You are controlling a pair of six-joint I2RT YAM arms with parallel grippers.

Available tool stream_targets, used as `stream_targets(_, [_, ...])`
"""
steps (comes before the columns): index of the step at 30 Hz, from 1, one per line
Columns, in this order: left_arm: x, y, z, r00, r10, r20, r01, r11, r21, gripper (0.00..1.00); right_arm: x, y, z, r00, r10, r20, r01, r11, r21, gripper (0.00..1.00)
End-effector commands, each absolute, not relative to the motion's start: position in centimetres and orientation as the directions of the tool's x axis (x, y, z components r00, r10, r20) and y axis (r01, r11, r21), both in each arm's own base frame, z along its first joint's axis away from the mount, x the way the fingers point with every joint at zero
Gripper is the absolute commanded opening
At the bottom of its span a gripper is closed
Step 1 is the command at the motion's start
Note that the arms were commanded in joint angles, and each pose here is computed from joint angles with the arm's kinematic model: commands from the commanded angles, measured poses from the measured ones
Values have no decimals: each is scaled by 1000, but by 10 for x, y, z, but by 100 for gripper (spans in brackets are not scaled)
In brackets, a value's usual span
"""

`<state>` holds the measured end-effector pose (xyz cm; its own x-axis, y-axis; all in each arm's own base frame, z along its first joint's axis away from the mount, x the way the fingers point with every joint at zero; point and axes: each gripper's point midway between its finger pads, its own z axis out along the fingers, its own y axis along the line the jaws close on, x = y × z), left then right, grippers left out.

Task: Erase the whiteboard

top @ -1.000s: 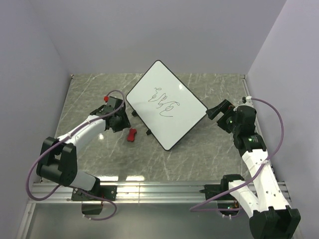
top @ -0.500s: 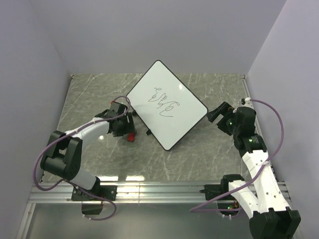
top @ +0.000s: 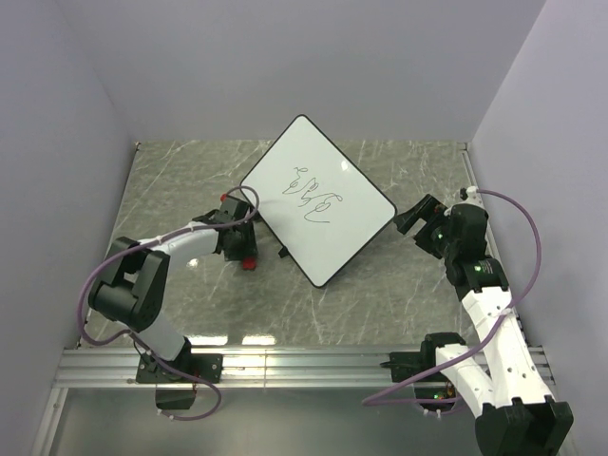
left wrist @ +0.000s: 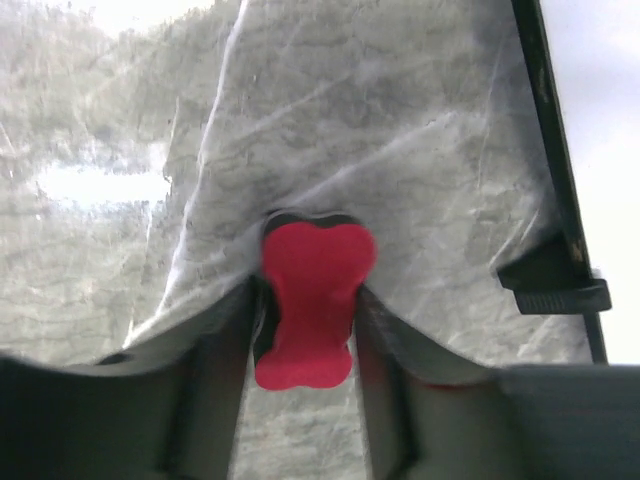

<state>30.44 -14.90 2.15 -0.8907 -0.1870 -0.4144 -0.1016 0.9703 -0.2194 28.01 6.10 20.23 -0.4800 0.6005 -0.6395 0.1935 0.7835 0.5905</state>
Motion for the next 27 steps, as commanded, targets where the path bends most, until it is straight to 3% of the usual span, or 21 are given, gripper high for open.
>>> stream_targets(1, [306, -146, 15, -896, -167, -411, -99, 978, -182, 45, 277, 58, 204, -467, 581, -667, 181, 801, 571, 97])
stream_targets(6, [305, -145, 11, -903, -150, -402, -94, 983, -155, 20, 283, 63, 217, -451, 569, -688, 124, 803, 583, 98])
stream_targets(8, [305, -145, 10, -907, -141, -398, -90, 985, -145, 1, 287, 75, 228, -469, 565, -679, 58, 787, 615, 98])
stream_targets(11, [304, -147, 18, -906, -143, -398, -87, 984, -155, 0, 299, 91, 251, -464, 572, -677, -42, 749, 662, 98])
stream_targets(18, [312, -161, 74, -872, -167, -461, -62, 970, -234, 0, 333, 96, 260, -466, 556, -688, -81, 748, 659, 99])
stream_targets(27, [329, -201, 161, -818, -160, -552, 50, 937, -346, 0, 368, 112, 216, -591, 488, -642, -98, 747, 658, 91])
